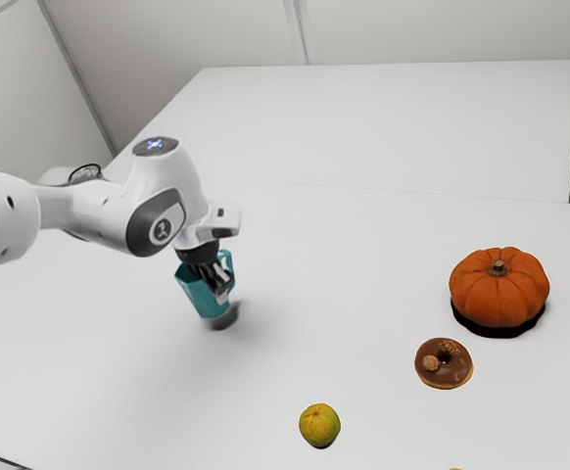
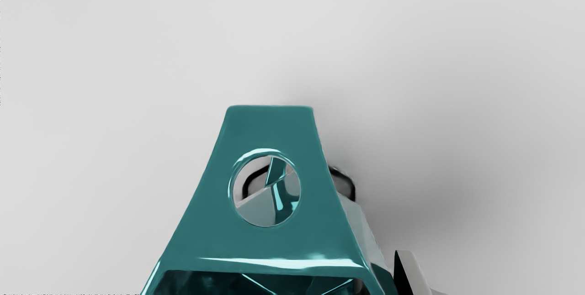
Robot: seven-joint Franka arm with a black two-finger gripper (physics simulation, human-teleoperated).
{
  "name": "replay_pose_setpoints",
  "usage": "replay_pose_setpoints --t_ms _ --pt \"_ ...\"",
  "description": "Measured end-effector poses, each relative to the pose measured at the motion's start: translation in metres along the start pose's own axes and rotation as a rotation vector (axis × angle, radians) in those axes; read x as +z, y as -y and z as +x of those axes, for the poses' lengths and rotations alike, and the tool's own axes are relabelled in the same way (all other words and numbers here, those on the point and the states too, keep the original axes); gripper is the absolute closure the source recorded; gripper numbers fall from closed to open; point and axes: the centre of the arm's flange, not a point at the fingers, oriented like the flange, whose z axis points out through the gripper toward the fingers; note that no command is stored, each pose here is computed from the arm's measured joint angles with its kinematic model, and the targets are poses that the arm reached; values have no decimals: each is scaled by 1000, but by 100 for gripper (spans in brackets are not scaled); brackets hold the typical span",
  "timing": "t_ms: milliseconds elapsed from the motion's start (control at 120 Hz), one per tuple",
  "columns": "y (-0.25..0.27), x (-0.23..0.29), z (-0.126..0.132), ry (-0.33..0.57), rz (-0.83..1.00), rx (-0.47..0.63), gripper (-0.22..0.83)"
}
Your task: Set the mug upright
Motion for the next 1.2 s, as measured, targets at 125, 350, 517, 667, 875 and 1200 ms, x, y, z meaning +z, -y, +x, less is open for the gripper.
replay_pose_setpoints --t_ms 125,350,517,667,875,1200 --pt "4 6 -4 -15 8 -38 77" --pt "9 9 -6 -35 11 -85 68" --pt "9 8 -5 -43 15 -93 56" --pt "6 4 -3 -53 16 -94 40" --pt "-6 -26 -1 -112 8 -80 19" --pt "30 -157 47 -196 45 -127 4"
